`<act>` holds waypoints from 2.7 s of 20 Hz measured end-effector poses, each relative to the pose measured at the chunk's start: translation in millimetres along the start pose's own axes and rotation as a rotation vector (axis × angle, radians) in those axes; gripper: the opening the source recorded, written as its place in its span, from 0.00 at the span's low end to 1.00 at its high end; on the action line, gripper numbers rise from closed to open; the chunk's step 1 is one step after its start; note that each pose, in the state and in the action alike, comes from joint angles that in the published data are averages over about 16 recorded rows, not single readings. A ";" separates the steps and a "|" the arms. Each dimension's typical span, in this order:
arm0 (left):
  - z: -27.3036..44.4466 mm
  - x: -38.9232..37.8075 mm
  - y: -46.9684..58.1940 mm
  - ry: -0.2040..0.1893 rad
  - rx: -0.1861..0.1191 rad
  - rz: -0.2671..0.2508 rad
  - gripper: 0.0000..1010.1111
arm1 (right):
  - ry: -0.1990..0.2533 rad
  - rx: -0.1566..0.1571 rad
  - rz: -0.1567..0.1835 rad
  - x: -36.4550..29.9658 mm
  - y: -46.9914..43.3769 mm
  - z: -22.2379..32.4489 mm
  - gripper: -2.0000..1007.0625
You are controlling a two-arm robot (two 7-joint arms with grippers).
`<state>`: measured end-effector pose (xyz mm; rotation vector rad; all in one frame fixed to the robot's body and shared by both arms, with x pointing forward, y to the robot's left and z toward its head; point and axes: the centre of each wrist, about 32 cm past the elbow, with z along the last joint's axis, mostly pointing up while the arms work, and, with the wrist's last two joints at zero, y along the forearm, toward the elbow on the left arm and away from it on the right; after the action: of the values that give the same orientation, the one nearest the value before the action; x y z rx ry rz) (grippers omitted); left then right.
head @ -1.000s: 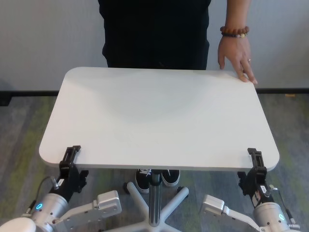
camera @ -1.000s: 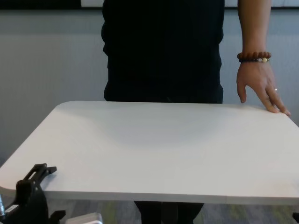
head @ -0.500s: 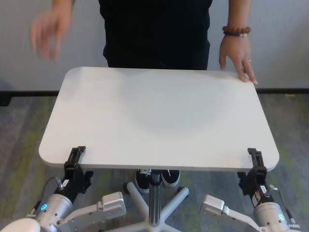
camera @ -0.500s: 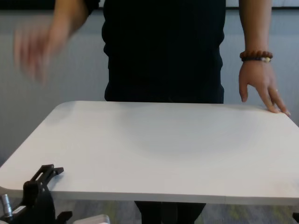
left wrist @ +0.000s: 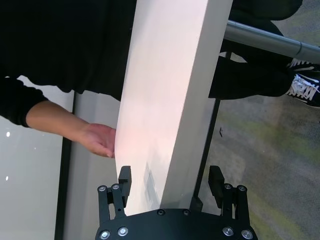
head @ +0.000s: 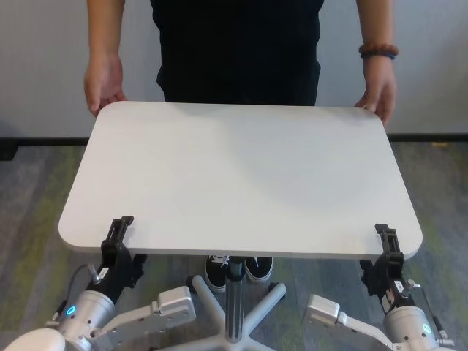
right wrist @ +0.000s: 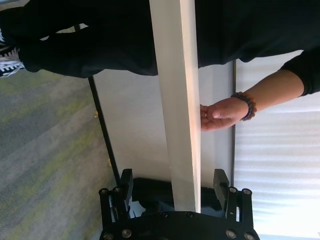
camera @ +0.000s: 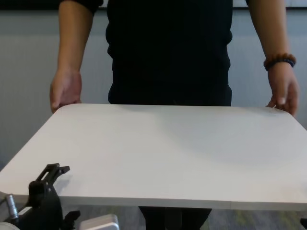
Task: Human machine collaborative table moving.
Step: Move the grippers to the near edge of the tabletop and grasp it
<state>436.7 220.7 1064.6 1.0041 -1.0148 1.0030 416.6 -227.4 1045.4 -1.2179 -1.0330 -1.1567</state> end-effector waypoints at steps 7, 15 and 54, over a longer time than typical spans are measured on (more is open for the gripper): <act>2.2 -2.6 -4.3 0.005 0.005 0.004 0.99 | 0.000 0.000 0.000 0.0 0.0 0.0 1.00; 4.1 -4.7 -8.9 0.010 0.013 0.016 0.99 | 0.000 0.000 0.000 0.0 0.0 0.0 1.00; 7.0 -6.1 -12.5 0.028 0.015 0.053 0.99 | 0.000 0.000 0.000 0.0 0.0 0.0 1.00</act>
<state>446.1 210.1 1058.1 0.9769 -1.0165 1.0673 416.6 -227.5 1045.3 -1.2179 -1.0330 -1.1567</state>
